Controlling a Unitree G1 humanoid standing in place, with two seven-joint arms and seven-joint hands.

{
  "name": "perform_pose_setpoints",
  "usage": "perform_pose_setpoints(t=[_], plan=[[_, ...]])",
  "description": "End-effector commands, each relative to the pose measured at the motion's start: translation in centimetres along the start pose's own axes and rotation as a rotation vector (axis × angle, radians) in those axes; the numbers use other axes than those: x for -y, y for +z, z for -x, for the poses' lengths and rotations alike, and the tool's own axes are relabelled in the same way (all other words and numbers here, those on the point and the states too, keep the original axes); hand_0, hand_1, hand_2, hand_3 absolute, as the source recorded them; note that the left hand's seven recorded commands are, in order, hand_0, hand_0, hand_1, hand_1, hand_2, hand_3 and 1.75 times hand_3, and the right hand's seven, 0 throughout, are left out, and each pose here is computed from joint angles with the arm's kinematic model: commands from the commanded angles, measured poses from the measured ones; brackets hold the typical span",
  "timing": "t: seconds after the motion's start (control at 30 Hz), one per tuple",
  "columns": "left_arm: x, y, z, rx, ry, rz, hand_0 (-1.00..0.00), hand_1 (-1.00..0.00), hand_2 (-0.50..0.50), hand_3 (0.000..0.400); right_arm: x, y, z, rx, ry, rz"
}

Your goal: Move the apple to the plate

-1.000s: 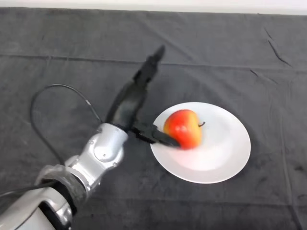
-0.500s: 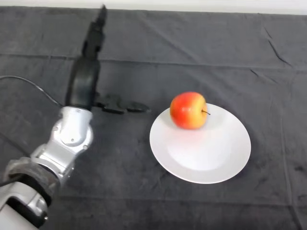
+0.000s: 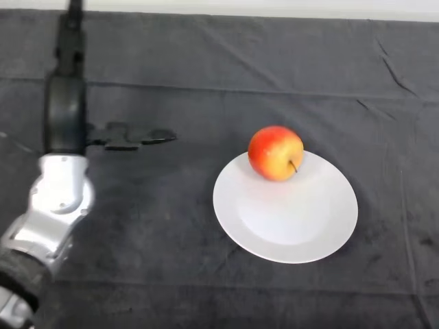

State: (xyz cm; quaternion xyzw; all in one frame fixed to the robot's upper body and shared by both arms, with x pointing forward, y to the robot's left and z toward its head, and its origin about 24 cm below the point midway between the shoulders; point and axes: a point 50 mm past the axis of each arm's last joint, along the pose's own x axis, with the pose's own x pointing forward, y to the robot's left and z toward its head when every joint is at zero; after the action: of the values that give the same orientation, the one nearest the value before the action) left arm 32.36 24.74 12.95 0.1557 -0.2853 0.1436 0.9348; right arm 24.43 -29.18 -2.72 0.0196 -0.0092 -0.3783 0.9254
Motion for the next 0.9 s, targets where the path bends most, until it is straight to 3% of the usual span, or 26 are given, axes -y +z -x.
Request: perform_pose_setpoints(t=[0.03, 0.47, 0.9], plan=[[-2.0, 0.6, 0.1, 0.043, 0.034, -0.015, 0.0, 0.0, 0.0, 0.0, 1.73, -5.79, 5.55, -0.325, -0.029, 0.068], [-9.7, 0.5, 2.3, 0.023, 0.263, -0.115, 0.0, 0.0, 0.0, 0.0, 1.73, -5.8, 5.54, -0.326, -0.029, 0.068], [-14.5, 0.4, 4.9, -0.01, 0.465, -0.15, 0.0, 0.0, 0.0, 0.0, 1.73, -5.8, 5.54, -0.326, -0.029, 0.068]])
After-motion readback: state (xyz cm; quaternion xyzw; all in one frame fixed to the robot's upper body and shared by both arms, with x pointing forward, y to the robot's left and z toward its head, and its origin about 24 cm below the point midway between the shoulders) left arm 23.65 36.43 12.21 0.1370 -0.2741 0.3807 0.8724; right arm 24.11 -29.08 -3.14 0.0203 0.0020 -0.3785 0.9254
